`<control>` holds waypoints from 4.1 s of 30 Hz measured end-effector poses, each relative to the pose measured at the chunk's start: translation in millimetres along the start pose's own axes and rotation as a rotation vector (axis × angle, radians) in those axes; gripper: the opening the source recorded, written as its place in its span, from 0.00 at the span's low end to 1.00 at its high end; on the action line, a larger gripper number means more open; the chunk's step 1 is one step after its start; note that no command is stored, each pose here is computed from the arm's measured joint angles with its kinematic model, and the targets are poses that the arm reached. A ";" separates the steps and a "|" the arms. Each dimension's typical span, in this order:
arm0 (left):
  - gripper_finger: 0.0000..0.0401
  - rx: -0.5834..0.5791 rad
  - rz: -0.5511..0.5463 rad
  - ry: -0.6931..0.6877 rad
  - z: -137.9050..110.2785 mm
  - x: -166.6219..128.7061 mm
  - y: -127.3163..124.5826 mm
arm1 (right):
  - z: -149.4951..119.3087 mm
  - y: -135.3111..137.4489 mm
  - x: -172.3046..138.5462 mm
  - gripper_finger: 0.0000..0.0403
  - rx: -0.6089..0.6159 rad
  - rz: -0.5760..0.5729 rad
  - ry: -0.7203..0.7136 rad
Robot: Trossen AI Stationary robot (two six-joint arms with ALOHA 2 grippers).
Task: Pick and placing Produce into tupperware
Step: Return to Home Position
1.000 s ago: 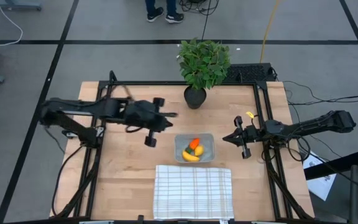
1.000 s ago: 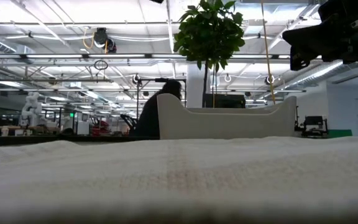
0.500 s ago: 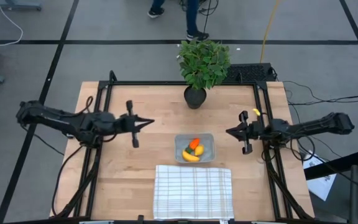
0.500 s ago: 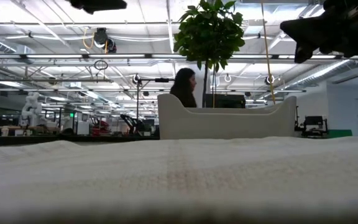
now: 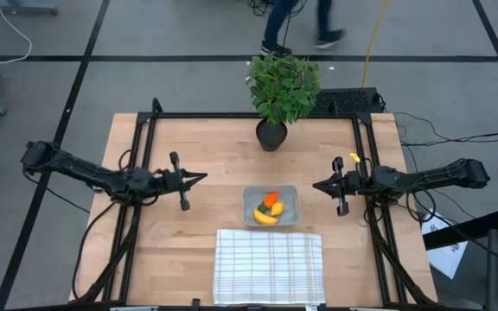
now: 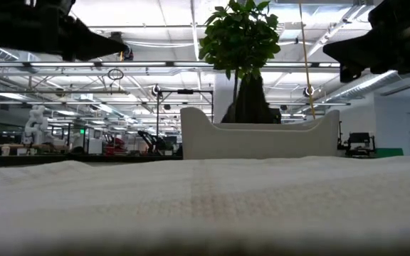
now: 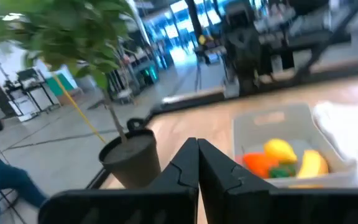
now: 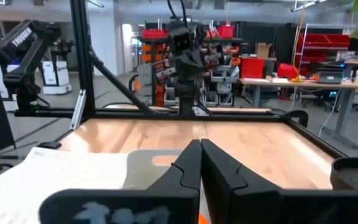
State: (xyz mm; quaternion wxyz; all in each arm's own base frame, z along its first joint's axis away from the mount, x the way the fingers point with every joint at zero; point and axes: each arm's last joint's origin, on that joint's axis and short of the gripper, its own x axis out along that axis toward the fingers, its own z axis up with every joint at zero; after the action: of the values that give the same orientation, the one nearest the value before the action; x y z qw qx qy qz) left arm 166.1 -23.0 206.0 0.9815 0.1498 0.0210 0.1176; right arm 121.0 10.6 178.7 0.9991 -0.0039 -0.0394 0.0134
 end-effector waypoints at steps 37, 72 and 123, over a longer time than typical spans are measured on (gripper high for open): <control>0.00 0.017 -0.007 -0.127 -31.0 -52.6 14.3 | -3.7 -0.7 -4.8 0.00 -0.035 -0.005 0.044; 0.00 0.033 -0.036 -0.047 -42.3 -47.9 20.1 | -1.2 -6.1 -5.2 0.00 -0.066 -0.147 0.012; 0.06 -0.105 -0.038 -0.037 -45.1 -45.7 26.2 | -2.0 -14.2 -5.4 0.00 -0.013 -0.217 0.017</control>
State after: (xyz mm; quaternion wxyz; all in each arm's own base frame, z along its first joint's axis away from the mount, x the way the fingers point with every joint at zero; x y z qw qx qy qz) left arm 112.3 3.5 171.1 0.9903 0.0998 -0.0005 0.0969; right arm 116.1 -3.7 176.4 0.9950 -0.0061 -0.0313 -0.0949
